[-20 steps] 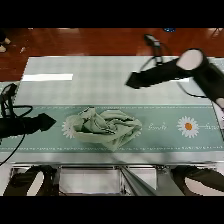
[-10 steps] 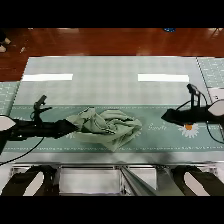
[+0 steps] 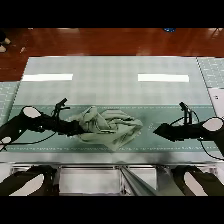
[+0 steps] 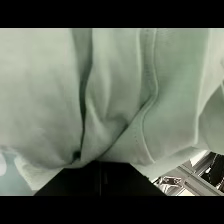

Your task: Fold the shirts.

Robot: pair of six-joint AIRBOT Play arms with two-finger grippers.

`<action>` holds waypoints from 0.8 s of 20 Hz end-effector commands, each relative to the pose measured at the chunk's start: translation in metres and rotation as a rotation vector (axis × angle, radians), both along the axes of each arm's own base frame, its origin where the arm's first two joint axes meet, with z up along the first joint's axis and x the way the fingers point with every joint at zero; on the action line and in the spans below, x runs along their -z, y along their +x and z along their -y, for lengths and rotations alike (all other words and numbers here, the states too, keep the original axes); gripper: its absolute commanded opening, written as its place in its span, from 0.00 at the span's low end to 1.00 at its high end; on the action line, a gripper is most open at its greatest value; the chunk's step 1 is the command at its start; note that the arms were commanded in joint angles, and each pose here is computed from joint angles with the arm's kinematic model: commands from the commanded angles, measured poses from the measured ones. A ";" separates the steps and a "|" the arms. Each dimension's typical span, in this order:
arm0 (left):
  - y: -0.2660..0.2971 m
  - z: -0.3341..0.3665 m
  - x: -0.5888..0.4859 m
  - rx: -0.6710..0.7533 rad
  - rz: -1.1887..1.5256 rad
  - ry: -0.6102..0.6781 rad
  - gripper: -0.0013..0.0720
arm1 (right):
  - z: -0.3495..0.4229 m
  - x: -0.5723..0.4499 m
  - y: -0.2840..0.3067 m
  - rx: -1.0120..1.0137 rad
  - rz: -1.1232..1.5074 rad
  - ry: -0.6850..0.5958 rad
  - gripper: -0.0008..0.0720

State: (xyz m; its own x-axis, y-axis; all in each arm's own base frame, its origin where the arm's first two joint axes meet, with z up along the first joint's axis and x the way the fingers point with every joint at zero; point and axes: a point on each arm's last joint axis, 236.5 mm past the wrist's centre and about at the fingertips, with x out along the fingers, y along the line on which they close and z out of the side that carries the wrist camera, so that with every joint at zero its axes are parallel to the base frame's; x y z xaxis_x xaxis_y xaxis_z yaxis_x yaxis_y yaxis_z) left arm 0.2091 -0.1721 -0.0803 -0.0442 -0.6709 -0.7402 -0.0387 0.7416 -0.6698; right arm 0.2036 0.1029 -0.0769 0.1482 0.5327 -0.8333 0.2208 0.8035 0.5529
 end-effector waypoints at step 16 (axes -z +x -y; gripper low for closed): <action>0.030 0.008 -0.015 -0.047 0.037 -0.035 0.04 | -0.136 0.028 0.019 0.037 0.052 0.137 0.19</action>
State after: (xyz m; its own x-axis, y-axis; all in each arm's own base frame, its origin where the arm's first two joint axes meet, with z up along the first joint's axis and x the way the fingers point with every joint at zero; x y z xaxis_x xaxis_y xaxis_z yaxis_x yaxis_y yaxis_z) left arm 0.2317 -0.1759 -0.0701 -0.0135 -0.6778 -0.7351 -0.0304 0.7351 -0.6773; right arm 0.2129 0.2293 -0.1054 0.1655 0.6339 -0.7555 0.2194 0.7232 0.6549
